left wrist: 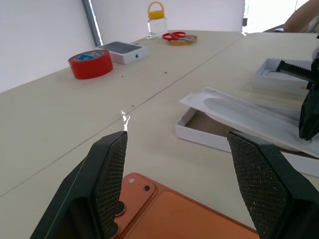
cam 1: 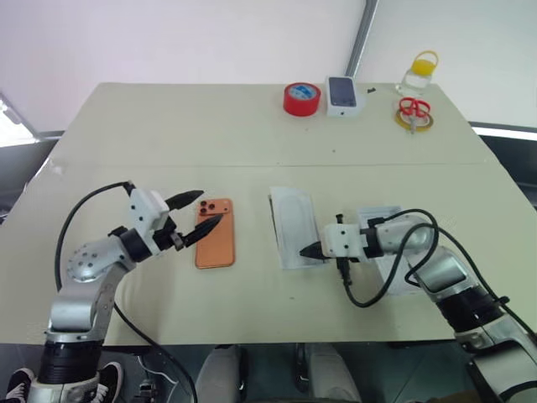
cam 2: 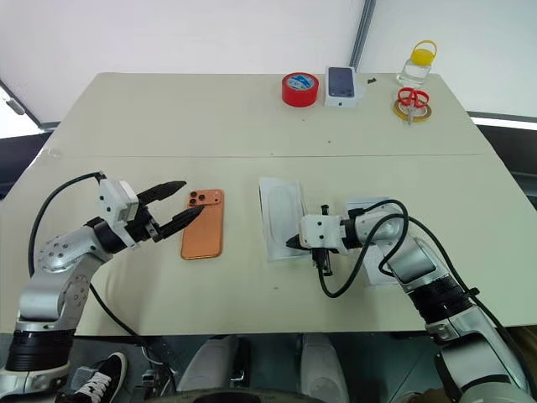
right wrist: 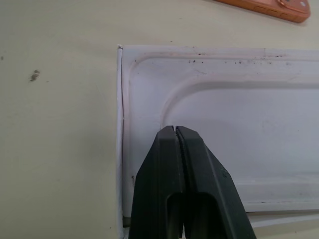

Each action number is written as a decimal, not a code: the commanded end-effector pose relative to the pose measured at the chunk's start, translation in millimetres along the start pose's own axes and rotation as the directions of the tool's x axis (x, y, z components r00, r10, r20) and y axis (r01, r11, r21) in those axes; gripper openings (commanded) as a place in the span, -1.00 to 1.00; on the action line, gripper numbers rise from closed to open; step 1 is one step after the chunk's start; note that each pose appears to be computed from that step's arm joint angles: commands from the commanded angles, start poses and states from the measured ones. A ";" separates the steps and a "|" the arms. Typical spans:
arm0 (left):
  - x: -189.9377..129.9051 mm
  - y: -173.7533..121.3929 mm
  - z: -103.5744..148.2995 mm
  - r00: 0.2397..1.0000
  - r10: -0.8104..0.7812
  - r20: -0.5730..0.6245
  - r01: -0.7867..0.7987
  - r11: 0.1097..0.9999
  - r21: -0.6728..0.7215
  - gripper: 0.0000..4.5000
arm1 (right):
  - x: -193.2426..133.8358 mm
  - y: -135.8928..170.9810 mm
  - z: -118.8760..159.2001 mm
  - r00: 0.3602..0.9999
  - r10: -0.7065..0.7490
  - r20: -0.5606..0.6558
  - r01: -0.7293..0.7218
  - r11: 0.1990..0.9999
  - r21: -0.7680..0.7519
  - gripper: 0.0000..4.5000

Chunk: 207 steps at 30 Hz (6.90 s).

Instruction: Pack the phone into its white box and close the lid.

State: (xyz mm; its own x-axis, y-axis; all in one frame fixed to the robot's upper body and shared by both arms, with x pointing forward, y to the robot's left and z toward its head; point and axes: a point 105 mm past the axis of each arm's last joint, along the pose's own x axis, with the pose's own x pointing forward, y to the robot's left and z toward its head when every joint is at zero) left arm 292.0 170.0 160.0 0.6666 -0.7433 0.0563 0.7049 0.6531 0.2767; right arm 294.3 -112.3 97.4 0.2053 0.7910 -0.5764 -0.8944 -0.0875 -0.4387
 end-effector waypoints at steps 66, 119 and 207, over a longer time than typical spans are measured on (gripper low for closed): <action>22.2 -3.5 4.5 0.999 -0.005 0.045 0.005 1.000 0.016 0.51 | -50.0 -14.0 -27.8 0.973 -0.155 -0.169 0.136 0.984 -0.114 -0.98; -40.8 30.0 -67.7 0.883 0.014 -0.468 -0.392 0.568 -0.723 0.51 | 101.5 -56.2 79.2 0.996 -0.066 0.055 0.075 0.981 -0.178 -0.98; 23.6 2.3 -20.6 0.998 -0.040 -0.039 -0.027 0.280 -0.960 -1.00 | 4.3 -54.7 83.3 0.912 -0.288 0.291 0.207 0.938 0.278 -0.89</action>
State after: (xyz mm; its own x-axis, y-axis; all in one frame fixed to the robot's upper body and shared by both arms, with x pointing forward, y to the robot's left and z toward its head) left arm 318.0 165.9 125.4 0.6807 -0.7310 -0.0474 0.3339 0.3672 -0.8681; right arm 321.8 -55.3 153.8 0.3677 0.8906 -0.2675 -0.8989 0.2667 -0.3477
